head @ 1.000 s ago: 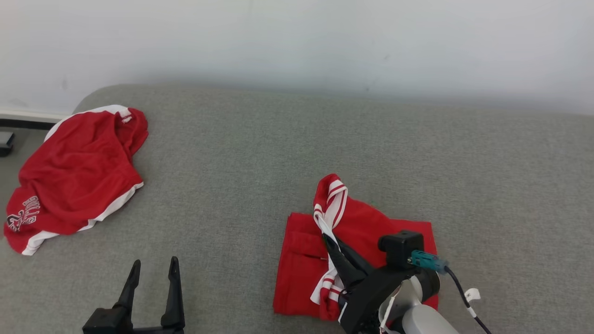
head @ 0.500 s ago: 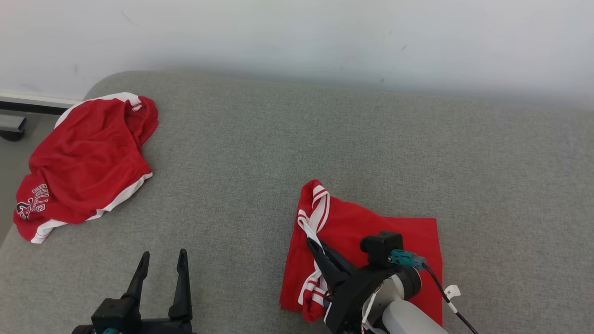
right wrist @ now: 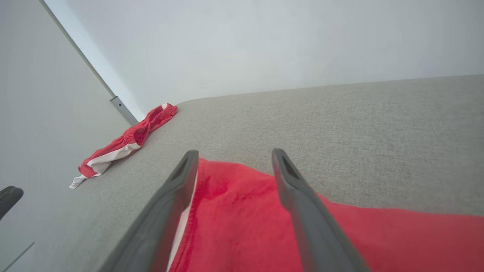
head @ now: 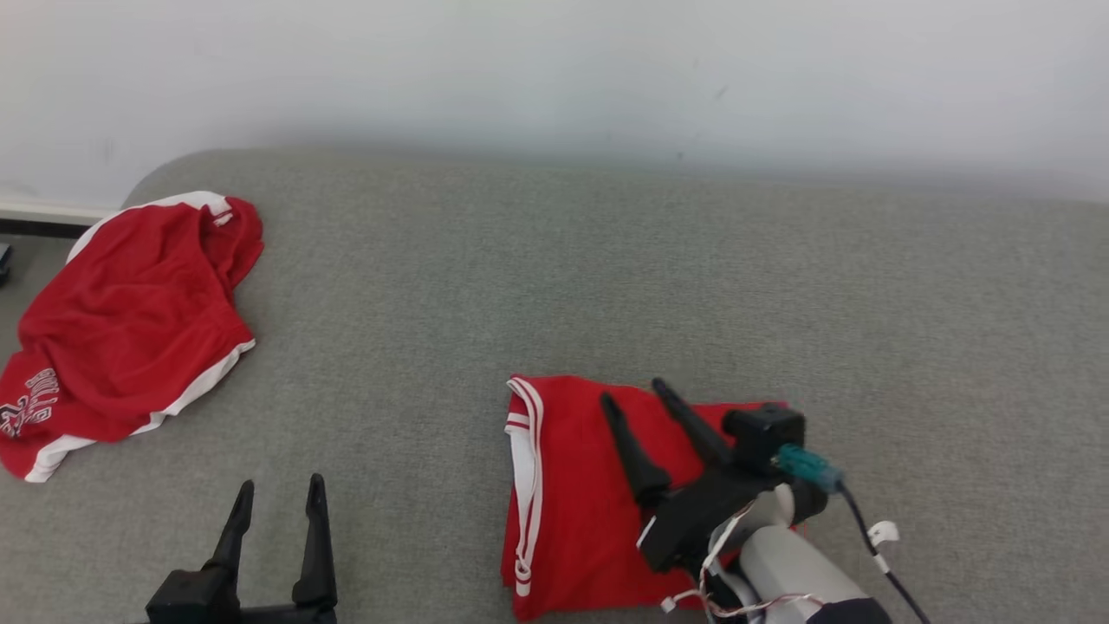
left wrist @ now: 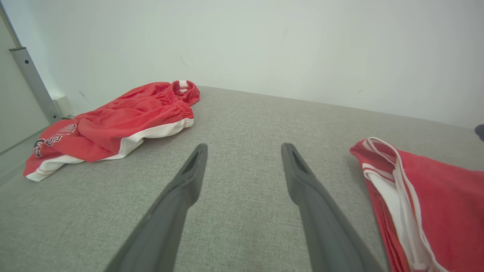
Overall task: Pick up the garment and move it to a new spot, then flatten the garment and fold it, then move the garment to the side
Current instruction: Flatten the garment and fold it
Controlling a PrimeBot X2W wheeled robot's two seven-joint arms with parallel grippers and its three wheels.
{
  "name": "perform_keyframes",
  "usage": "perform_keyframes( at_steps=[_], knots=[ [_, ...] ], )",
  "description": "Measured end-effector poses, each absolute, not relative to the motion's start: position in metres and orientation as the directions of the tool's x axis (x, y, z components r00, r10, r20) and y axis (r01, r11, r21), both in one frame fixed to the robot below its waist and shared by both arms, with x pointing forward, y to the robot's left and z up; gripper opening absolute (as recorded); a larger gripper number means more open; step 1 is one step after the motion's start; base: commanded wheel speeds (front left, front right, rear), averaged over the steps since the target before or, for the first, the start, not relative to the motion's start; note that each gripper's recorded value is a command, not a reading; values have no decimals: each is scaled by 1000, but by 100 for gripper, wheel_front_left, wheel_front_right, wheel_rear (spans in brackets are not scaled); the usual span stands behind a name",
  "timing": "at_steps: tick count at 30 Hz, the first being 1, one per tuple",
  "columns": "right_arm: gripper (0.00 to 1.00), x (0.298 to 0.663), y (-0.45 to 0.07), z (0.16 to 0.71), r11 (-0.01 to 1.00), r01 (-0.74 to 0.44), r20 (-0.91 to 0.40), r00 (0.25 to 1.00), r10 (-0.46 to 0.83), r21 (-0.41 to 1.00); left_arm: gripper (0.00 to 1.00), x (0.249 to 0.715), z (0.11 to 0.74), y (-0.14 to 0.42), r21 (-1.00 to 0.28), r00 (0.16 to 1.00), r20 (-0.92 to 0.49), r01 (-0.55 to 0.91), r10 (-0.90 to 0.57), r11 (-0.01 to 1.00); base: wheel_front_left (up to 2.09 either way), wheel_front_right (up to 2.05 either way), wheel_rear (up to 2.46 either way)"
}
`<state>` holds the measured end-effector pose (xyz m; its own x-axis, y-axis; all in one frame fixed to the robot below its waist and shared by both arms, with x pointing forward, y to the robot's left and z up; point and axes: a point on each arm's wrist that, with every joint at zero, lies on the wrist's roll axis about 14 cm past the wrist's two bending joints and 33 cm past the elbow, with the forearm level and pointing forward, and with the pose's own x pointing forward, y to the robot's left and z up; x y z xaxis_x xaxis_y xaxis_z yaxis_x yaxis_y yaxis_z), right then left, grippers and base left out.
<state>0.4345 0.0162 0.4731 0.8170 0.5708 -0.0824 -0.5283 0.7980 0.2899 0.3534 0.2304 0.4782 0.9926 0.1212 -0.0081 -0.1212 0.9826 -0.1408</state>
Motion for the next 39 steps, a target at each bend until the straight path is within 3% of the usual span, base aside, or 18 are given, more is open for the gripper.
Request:
perform_keyframes(
  at_steps=[8, 18, 29, 39],
  knots=[
    [100, 451, -57, 503, 893, -390, 28, 919, 394, 227, 100, 355, 479, 227, -128, 994, -3, -106, 106, 986, 0, 0, 0],
    [100, 425, -131, 518, 953, -223, 105, 973, 205, 204, 100, 361, 489, 219, -91, 997, 32, -68, 71, 994, 0, 0, 0],
    [100, 377, -165, 520, 975, -139, 130, 985, 117, 173, 100, 362, 496, 212, -75, 998, 52, -40, 44, 996, 0, 0, 0],
    [100, 359, -174, 516, 982, -104, 122, 989, 85, 160, 100, 361, 499, 204, -56, 998, 62, -8, 12, 998, 0, 0, 0]
  ],
)
